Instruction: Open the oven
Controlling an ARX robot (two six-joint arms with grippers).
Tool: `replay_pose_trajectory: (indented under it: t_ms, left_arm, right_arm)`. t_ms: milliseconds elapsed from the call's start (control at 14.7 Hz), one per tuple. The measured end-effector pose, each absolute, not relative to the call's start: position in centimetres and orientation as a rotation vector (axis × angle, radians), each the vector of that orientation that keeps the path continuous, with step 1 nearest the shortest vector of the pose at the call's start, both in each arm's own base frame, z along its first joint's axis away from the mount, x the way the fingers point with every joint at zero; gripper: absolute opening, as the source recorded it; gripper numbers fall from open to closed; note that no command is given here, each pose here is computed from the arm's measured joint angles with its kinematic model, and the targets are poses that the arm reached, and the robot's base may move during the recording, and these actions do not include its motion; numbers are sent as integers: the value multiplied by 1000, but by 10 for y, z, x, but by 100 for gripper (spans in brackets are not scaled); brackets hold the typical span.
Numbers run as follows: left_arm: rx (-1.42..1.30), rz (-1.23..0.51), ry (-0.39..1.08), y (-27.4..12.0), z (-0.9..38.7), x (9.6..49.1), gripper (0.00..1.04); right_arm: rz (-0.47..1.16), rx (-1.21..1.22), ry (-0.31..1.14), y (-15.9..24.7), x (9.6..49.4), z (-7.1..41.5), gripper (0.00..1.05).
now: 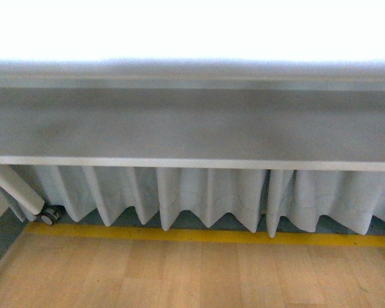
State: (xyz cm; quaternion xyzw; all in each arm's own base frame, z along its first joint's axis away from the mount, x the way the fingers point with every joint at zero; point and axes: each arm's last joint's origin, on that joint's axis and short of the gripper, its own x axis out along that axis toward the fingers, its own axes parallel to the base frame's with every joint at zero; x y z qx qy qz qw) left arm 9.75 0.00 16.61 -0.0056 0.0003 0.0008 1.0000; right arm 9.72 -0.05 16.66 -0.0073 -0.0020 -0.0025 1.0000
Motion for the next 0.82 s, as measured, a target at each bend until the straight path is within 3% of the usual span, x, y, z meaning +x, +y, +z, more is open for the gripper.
replay_pose_trajectory:
  t_ms: [817]
  left_arm:
    - [-10,0,2,0,166,98,98]
  right_arm:
    - [-5,-14,-4,-1,97,167,98]
